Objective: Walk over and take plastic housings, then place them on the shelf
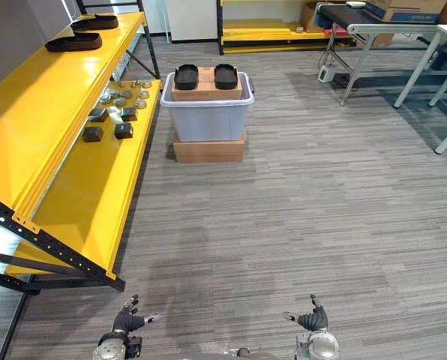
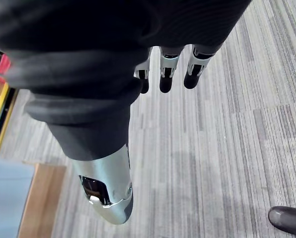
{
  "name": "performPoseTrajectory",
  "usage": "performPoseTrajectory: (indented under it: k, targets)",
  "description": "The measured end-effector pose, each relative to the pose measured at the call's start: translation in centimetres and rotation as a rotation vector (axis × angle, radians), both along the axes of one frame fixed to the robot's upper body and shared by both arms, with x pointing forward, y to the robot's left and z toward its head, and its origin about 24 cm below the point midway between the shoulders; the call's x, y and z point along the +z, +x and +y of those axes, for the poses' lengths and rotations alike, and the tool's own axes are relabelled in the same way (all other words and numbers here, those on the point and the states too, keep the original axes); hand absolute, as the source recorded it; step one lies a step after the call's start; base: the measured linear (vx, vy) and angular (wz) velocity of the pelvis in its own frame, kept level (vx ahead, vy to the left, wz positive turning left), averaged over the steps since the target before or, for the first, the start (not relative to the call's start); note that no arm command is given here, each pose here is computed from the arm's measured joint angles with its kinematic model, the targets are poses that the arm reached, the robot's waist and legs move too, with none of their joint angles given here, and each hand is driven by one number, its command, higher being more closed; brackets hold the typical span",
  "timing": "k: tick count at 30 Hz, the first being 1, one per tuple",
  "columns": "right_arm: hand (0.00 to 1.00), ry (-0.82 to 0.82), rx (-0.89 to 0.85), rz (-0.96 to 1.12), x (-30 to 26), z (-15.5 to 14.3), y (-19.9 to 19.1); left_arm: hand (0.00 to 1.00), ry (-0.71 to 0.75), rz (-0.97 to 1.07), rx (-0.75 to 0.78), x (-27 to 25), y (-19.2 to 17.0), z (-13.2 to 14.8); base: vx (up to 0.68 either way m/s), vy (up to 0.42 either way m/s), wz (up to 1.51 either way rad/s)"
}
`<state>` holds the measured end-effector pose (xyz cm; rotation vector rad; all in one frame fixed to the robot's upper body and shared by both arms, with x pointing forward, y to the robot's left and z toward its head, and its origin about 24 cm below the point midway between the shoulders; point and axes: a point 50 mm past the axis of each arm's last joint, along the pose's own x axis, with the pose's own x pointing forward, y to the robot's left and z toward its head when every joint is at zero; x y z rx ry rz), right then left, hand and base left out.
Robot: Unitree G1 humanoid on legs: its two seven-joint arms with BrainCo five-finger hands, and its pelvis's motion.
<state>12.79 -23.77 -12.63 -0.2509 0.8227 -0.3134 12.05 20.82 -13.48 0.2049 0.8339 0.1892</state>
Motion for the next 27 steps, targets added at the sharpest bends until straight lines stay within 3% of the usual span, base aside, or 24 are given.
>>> performPoseTrajectory:
  k: [27]
  targets:
    - [0.0,0.008,-0.059,-0.038,0.48,-0.74,0.5,0.0,0.004,-0.051,0.01,0.75,0.53,0.2,-0.02,-0.011,0.0]
